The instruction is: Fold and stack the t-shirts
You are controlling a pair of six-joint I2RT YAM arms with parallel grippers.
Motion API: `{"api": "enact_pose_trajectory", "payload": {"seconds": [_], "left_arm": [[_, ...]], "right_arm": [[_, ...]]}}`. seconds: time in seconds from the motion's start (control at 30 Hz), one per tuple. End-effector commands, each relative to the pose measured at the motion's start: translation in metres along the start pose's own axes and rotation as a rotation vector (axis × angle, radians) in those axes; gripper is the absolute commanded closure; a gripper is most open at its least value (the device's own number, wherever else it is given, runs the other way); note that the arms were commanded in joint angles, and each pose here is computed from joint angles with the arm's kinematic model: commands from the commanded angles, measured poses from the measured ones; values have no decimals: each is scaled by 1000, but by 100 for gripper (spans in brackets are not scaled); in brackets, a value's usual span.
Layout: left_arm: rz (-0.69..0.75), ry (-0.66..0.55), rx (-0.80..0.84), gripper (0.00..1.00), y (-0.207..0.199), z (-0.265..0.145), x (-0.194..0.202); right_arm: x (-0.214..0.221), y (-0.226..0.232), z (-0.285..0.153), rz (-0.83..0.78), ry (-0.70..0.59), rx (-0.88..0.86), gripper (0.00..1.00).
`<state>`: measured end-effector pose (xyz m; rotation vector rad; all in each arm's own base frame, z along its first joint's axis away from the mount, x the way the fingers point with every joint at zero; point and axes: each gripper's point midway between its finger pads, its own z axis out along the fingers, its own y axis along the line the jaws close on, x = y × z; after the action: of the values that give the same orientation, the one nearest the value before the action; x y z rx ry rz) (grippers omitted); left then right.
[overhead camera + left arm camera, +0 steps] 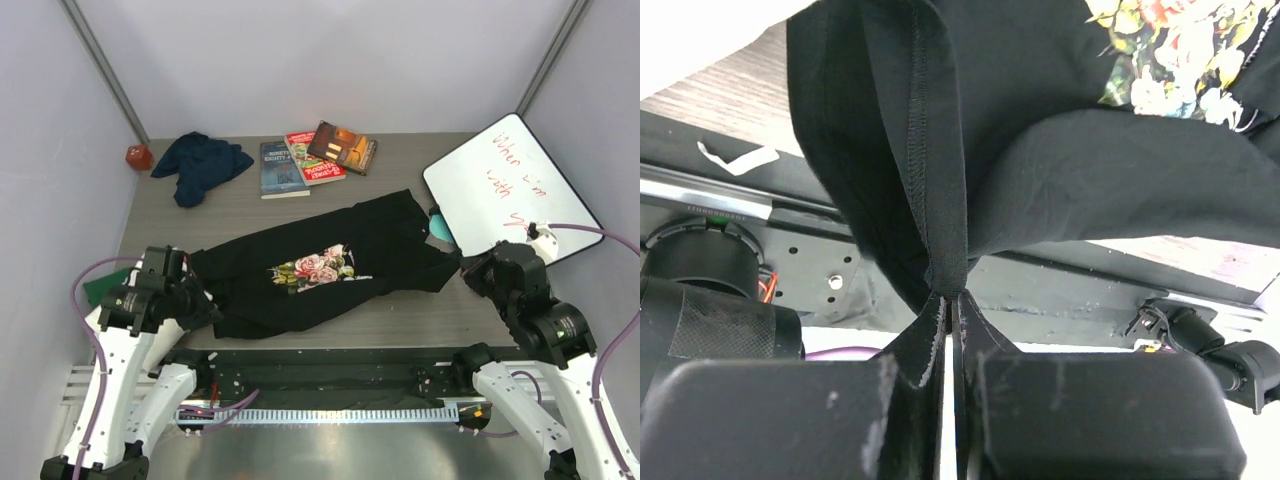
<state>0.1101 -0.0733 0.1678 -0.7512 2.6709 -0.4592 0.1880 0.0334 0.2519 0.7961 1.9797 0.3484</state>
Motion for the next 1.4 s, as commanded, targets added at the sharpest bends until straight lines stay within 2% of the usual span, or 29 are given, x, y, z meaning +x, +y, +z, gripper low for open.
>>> {"api": "enact_pose_trajectory", "payload": {"seconds": [0.0, 0.2, 0.37, 0.5, 0.7, 0.87, 1.13, 1.37], "left_arm": [[-28, 177, -197, 100, 42, -26, 44], [-35, -20, -229, 100, 28, -43, -6], [-39, -98, -225, 100, 9, -30, -42], [-50, -94, -199, 100, -9, -14, -59], [-17, -130, -334, 100, 3, 0, -83], [-6, -149, -417, 100, 6, 15, -106], [7, -56, -512, 100, 15, 61, -124], [32, -32, -584, 100, 23, 76, -136]], "right_arm": [[-2, 6, 9, 15, -9, 3, 99], [-20, 21, 23, -79, -59, 2, 99], [-24, 58, 48, -150, -36, -59, 99], [-10, 78, 77, -227, 51, -75, 99], [-25, 88, 105, -300, -3, -41, 99], [-30, 96, 136, -357, 23, -18, 99], [-29, 120, 179, -376, 103, -54, 99], [-18, 139, 206, -392, 160, -102, 99]]}}
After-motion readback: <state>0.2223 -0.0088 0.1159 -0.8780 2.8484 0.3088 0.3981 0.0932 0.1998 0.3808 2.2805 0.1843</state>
